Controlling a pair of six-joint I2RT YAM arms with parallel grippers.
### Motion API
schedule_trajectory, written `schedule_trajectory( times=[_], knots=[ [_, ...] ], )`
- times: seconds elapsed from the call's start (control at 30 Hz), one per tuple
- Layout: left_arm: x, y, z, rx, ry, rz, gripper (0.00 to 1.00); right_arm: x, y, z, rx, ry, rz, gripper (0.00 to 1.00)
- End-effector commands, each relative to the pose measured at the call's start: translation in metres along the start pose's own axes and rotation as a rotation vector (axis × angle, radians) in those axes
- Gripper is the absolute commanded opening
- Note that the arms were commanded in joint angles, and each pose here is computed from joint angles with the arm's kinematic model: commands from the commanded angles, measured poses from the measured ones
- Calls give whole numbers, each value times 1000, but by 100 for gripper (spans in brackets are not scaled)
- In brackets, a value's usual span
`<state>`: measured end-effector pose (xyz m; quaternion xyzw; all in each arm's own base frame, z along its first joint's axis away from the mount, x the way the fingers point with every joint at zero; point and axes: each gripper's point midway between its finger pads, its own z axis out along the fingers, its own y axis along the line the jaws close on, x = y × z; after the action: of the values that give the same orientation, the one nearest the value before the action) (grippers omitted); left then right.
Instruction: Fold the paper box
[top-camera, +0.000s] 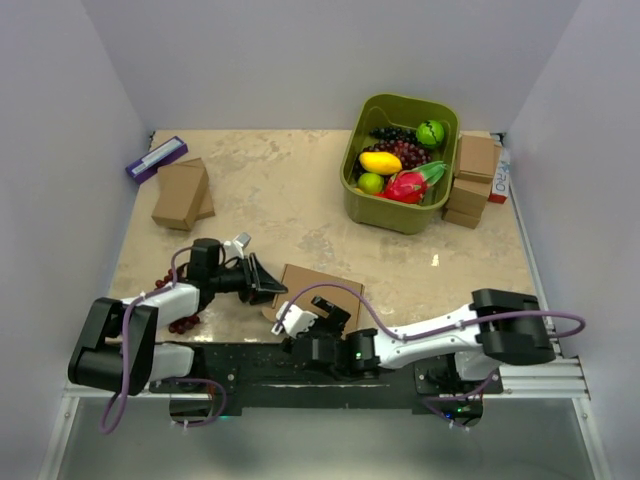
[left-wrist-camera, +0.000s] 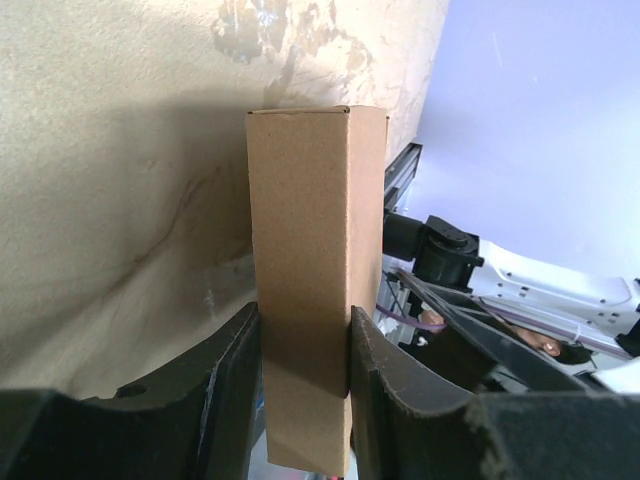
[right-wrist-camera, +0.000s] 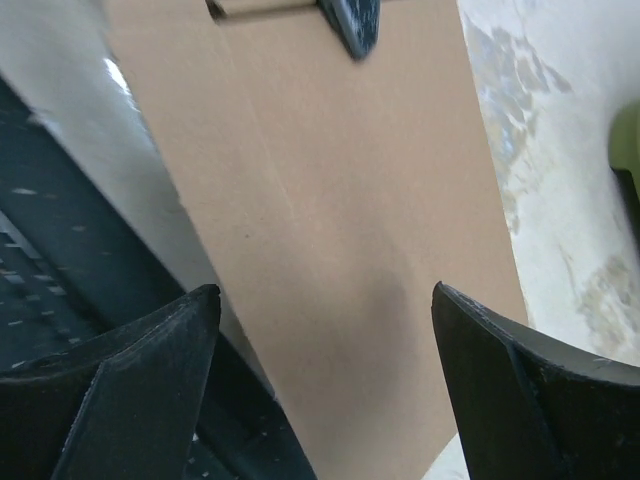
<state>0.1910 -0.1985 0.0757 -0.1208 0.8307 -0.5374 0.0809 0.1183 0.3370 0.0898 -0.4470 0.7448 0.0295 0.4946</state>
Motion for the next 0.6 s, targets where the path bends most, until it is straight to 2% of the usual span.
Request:
schedule_trajectory(
  times=[0.0,0.13,0.27,0.4,0.43,0.5,0.53,0.57],
  knots=[
    [-1,-16,-4,73,17,-27,0,-10,-17,9,191,-3,16,88],
    [-1,-18,-5,84,15,-23,0,-2,-13,19,225,8,-8,89],
    [3,-16,-6,84,21,-26,0,5,-24,24,362,31,-23,85],
    [3,-19,-6,100,24,-17,0,17,-30,26,429,65,-84,72],
    [3,-21,-7,106,24,-8,0,17,-29,28,423,70,-108,63],
    [2,-25,-8,120,25,11,0,16,-25,30,411,72,-113,56],
    [2,-26,-8,125,25,22,0,16,-24,31,398,82,-141,48],
    [-1,-27,-9,128,16,45,5,14,-22,32,384,78,-143,45]
  ],
)
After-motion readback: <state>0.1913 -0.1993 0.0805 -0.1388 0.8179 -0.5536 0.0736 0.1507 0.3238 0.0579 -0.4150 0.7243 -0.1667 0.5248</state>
